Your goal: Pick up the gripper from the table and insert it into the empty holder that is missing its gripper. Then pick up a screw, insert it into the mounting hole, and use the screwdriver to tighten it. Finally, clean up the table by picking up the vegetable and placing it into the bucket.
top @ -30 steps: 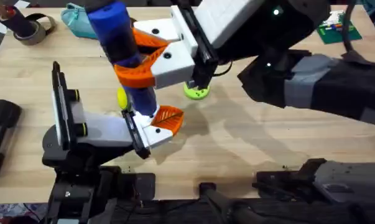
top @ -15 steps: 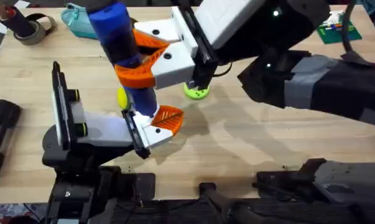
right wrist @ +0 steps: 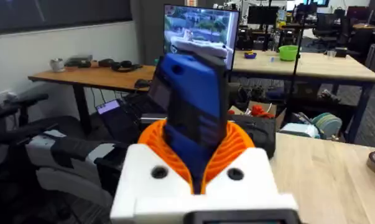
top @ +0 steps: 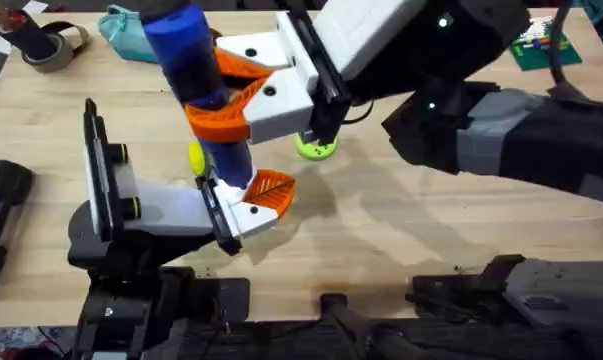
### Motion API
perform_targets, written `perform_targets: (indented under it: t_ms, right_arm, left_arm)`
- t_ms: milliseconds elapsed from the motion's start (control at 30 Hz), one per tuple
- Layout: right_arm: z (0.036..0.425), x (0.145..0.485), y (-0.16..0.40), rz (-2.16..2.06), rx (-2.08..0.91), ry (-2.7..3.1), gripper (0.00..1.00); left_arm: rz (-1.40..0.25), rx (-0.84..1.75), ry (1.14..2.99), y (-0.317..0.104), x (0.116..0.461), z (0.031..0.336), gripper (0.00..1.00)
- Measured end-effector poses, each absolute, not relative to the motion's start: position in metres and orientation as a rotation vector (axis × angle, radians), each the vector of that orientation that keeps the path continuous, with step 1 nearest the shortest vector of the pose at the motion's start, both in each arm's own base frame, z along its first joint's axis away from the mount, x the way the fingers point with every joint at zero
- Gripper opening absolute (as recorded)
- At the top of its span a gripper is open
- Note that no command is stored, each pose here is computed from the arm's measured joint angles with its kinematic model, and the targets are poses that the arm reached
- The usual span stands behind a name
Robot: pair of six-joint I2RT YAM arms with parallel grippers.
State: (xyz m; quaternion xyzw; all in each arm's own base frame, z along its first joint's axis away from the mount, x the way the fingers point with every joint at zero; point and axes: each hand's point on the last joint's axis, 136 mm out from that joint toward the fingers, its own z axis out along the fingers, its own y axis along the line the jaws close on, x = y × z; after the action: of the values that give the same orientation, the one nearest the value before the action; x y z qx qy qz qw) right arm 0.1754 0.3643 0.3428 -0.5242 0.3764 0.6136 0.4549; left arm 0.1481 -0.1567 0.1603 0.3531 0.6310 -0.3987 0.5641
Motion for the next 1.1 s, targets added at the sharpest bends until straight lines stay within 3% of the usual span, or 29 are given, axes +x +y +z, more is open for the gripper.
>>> perform_targets:
  t_ms: [1100]
  right_arm:
    - [0.361,0.184,0.36,1.532,-1.284,0.939,0.046]
  left_arm:
    - [-0.938,0.831,1.484,-0.157,0.148,0.16,0.012]
